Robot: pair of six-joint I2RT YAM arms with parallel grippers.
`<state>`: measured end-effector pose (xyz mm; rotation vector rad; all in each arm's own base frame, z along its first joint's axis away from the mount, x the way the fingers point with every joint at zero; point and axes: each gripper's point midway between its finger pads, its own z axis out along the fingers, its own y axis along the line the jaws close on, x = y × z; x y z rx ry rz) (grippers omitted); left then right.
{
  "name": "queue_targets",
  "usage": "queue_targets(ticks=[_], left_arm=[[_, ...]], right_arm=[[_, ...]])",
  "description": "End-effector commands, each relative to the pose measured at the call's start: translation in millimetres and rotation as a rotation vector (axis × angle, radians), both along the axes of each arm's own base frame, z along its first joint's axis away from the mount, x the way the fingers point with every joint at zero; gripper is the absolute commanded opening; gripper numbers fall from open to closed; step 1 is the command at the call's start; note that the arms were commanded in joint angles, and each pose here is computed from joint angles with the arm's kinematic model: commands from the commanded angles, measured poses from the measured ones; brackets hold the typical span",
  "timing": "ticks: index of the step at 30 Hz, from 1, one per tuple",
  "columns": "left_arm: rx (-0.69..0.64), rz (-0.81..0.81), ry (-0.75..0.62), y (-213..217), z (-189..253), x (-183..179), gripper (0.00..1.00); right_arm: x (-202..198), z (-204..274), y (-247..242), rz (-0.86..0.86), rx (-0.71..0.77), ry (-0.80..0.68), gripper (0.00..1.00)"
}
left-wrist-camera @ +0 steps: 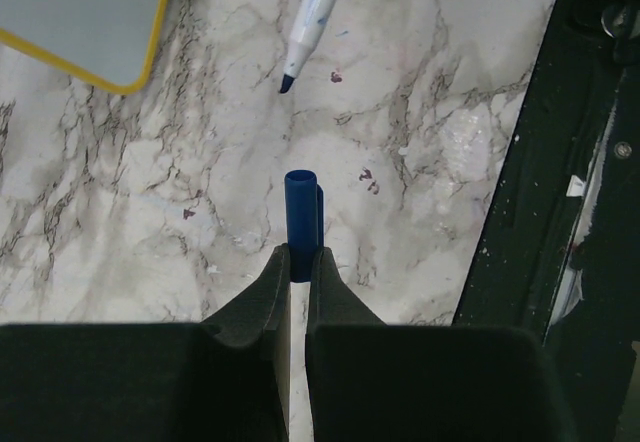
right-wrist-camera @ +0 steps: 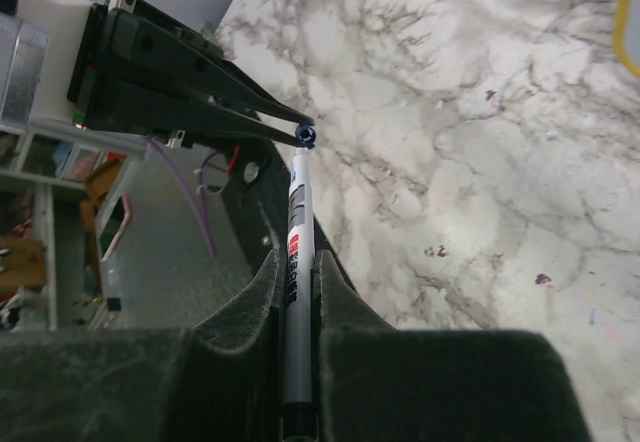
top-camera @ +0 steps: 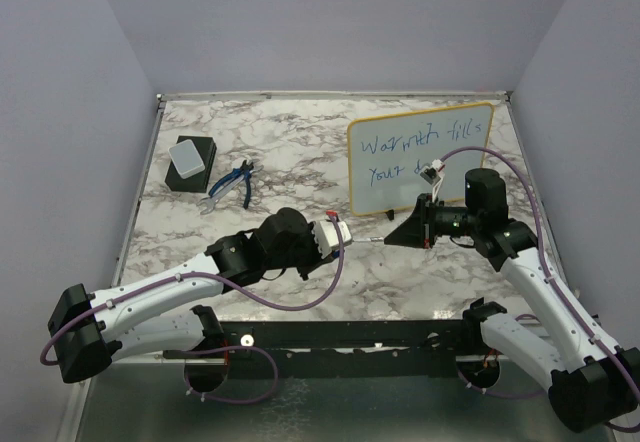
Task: Write a sentence on the whiteboard
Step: Close the whiteboard marker at the center of the board.
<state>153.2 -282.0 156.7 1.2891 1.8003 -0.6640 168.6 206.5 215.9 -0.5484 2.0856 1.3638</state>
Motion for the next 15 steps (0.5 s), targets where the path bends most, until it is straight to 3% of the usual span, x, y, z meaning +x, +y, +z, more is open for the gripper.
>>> queue_targets(ticks=[1, 15], left_arm=[[-0.024, -0.082, -0.032, -6.7, 5.8, -18.7, 0.00], [-0.009, -0.105, -0.025, -10.4, 3.6, -25.3, 0.00]], right_arm=[[-19.2, 9.1, 4.6, 0.103, 0.043, 0.081, 0.01], [-25.3, -0.6, 6.9, 0.128, -0.021, 0.138, 0.01]])
